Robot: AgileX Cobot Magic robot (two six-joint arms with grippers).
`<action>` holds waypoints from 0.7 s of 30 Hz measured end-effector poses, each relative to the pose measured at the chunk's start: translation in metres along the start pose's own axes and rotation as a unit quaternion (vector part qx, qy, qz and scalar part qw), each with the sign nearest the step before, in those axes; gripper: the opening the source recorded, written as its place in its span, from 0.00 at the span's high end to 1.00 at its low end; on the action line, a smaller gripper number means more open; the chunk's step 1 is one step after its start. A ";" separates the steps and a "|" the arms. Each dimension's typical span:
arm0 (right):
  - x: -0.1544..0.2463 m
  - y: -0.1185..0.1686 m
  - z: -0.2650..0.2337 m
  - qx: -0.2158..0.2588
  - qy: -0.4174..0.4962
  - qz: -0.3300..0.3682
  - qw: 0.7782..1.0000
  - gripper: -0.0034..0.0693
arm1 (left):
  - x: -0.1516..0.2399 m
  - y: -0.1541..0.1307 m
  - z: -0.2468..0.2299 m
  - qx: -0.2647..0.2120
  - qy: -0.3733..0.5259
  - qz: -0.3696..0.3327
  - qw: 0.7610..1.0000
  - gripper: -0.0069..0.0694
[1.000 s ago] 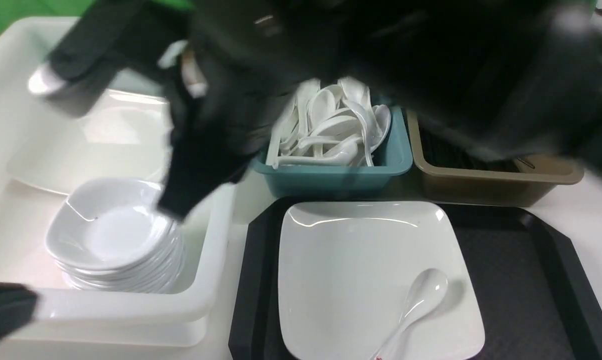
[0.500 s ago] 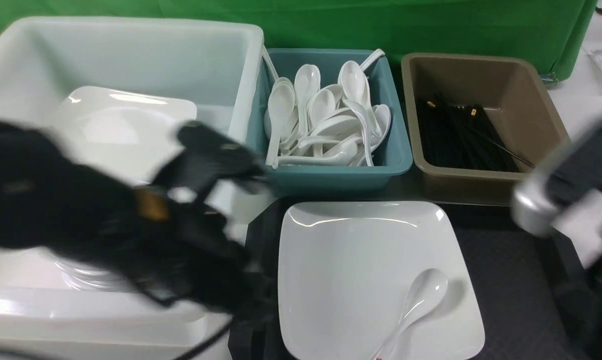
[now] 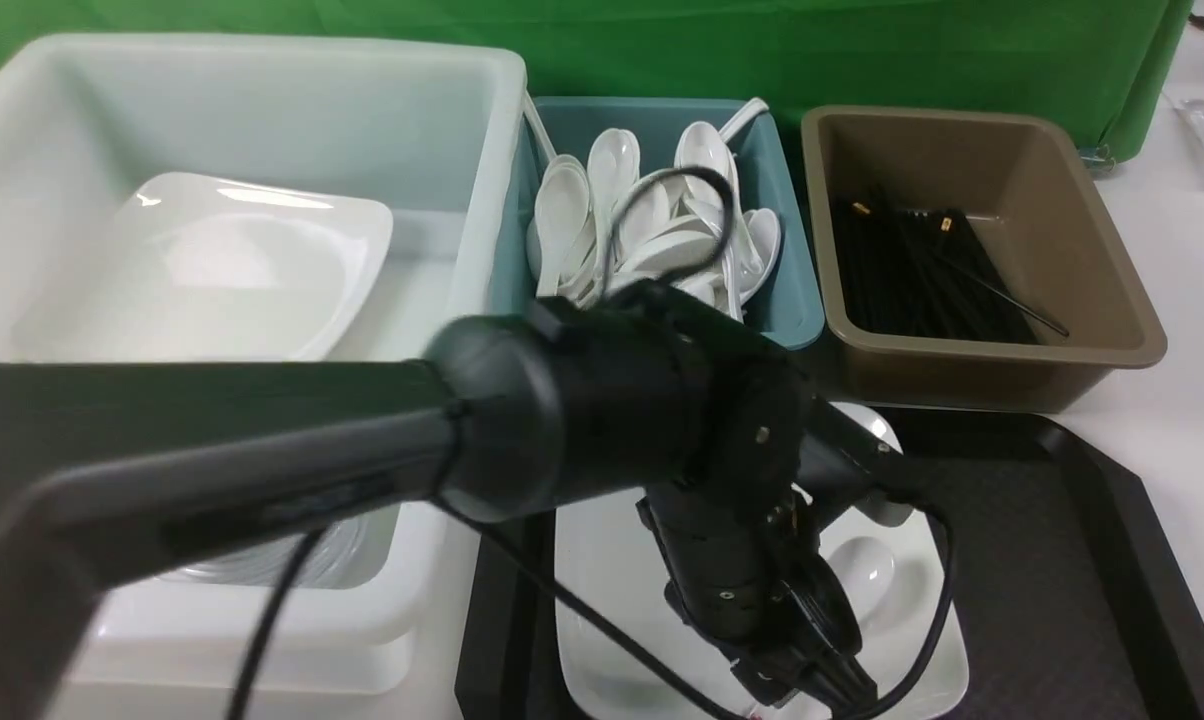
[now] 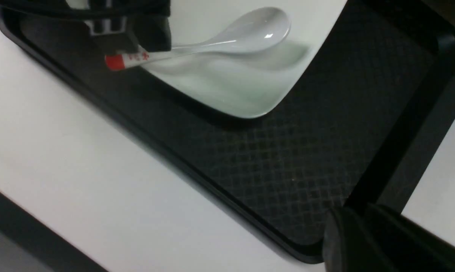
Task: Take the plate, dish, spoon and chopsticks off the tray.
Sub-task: Use the left arm to grab a soup spoon from the plate
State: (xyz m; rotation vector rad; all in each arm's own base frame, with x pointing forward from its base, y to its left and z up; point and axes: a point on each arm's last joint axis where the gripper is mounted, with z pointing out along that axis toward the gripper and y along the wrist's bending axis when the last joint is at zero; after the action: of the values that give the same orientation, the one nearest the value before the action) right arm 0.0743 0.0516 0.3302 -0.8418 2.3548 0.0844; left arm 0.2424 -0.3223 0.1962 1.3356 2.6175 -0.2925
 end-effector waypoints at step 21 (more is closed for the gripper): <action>0.002 -0.001 0.001 0.004 0.003 -0.004 1.000 0.76 | -0.004 0.007 0.027 -0.022 0.010 0.001 1.000 0.81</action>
State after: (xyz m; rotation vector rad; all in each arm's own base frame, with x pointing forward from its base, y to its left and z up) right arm 0.0743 0.0505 0.3282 -0.8493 2.3559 0.0685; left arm 0.2525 -0.3286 0.1703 1.3334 2.6228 -0.2225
